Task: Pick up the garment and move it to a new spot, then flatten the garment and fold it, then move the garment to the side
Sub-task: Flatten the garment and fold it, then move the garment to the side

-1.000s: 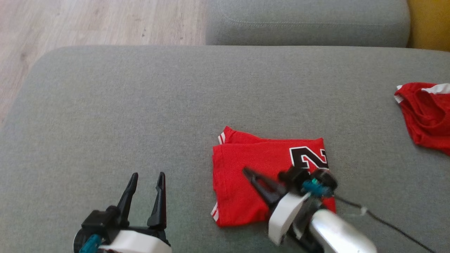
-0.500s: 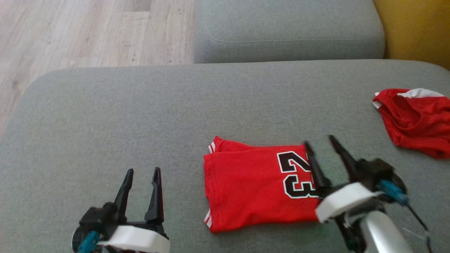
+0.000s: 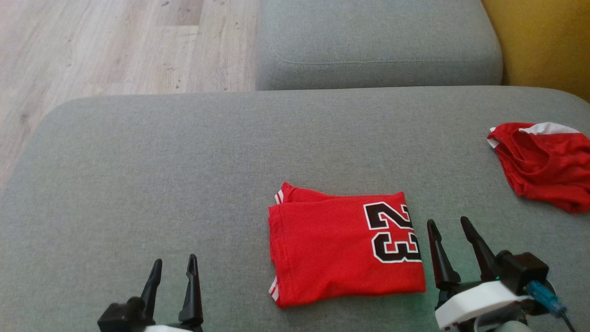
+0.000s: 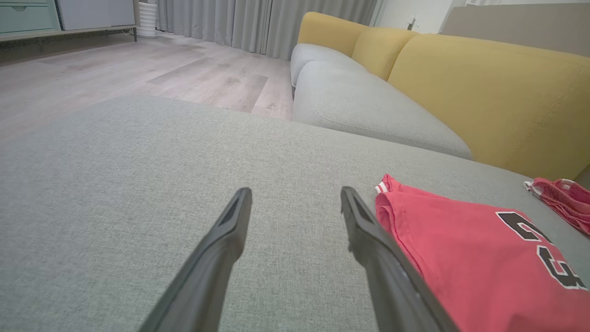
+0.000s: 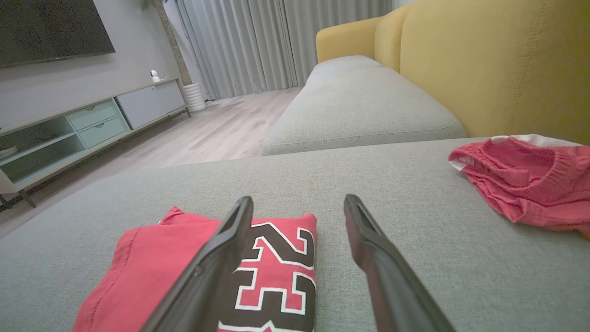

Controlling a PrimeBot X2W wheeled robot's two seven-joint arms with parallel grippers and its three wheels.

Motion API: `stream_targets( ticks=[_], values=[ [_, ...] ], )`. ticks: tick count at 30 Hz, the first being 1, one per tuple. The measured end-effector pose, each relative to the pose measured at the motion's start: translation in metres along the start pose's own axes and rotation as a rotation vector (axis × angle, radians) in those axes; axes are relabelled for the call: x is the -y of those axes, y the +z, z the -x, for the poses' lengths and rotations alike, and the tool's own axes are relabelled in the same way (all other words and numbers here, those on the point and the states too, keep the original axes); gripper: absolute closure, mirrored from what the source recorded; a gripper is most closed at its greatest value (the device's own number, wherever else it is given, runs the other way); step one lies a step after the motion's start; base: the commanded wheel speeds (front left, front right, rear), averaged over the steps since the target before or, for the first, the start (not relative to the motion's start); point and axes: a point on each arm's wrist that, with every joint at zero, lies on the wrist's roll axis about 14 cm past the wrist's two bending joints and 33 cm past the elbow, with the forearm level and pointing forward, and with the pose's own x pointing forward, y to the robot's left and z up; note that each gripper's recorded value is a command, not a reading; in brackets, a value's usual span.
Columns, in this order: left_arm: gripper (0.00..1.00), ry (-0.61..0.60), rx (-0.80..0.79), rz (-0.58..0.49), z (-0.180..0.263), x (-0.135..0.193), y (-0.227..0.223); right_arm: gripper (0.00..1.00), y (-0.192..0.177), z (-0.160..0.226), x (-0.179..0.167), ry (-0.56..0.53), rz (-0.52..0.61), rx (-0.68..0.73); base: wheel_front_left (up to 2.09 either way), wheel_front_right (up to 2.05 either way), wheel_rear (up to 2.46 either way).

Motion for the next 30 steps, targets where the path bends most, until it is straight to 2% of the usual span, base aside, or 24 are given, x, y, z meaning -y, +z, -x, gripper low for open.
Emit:
stream_targets(
  ticks=[19,24,30],
  values=[
    [0.0,0.006,0.014,0.012,0.0,-0.002,0.002,0.0,-0.008,-0.001,0.0,0.004,0.019,-0.03,0.0,0.0,0.0],
    [0.0,0.013,0.007,0.006,-0.001,-0.004,0.0,0.0,-0.017,-0.008,0.006,-0.008,0.047,-0.111,0.0,0.0,0.0],
    [0.0,0.03,0.0,0.013,0.001,-0.009,-0.003,0.0,-0.018,-0.035,0.013,-0.017,0.097,-0.247,0.0,0.0,0.0]
  ],
)
